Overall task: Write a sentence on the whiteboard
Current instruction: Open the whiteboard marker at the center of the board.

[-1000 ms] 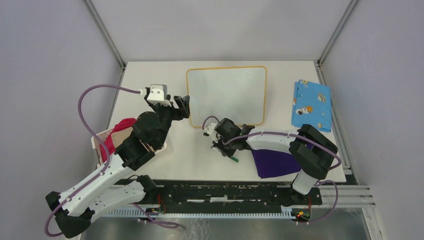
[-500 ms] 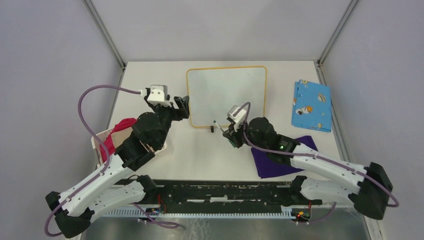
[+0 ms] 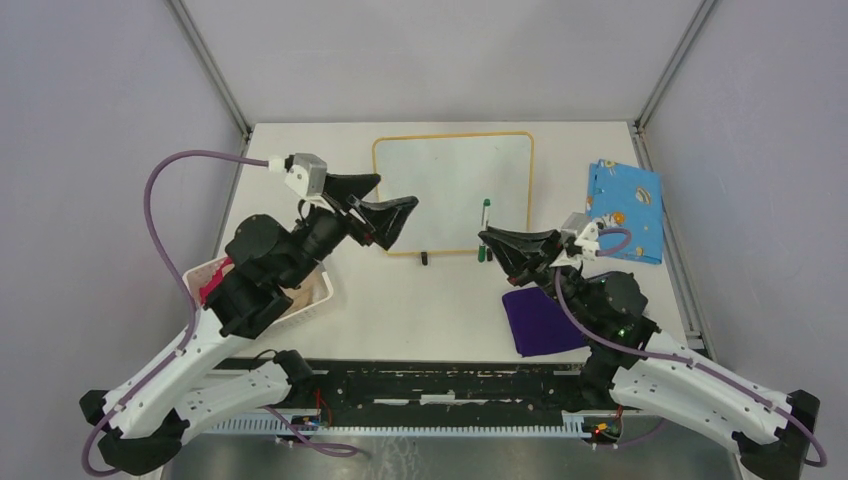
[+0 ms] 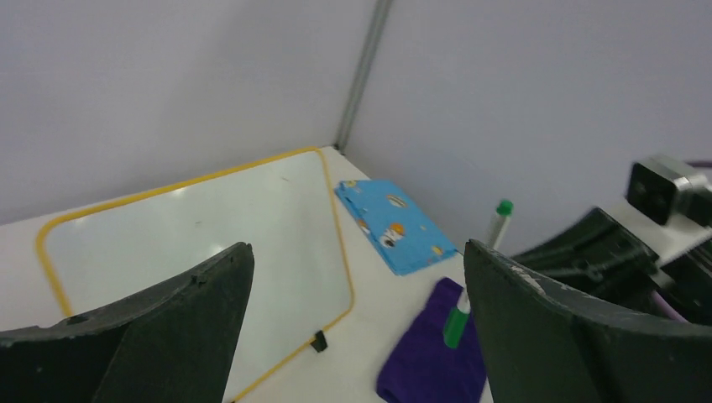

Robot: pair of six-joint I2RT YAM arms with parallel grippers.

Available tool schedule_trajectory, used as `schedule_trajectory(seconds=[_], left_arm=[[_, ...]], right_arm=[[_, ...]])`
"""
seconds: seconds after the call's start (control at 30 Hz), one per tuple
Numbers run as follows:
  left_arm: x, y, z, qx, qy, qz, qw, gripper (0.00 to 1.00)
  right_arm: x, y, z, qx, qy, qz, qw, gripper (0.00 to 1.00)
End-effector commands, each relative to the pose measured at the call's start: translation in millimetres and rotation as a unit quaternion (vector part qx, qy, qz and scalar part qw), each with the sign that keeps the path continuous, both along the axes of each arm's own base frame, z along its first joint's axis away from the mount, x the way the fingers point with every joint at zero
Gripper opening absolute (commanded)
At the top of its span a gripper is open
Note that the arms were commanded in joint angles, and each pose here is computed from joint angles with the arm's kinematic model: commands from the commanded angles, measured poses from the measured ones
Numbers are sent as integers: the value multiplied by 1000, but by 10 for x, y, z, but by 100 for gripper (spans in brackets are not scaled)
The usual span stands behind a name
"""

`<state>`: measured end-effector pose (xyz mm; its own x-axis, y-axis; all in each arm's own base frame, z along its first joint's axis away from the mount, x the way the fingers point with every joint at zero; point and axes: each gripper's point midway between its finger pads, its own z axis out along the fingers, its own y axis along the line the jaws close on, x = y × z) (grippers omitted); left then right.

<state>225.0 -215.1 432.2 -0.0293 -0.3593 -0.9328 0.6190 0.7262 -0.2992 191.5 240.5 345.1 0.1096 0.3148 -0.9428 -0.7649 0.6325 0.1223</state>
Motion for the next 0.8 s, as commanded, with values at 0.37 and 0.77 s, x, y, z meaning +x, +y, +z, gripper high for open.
schedule_trajectory(seconds=[0.37,0.77], left_arm=[[-954,-1014,-233,49,-19,-402,914,100],[-1005,-1144,-162,54,-49,-445,893,90]], right_arm=[[-623,-203,1096,217,-110,127,962,0],[-748,-122,1241,253,-107,183,944,0]])
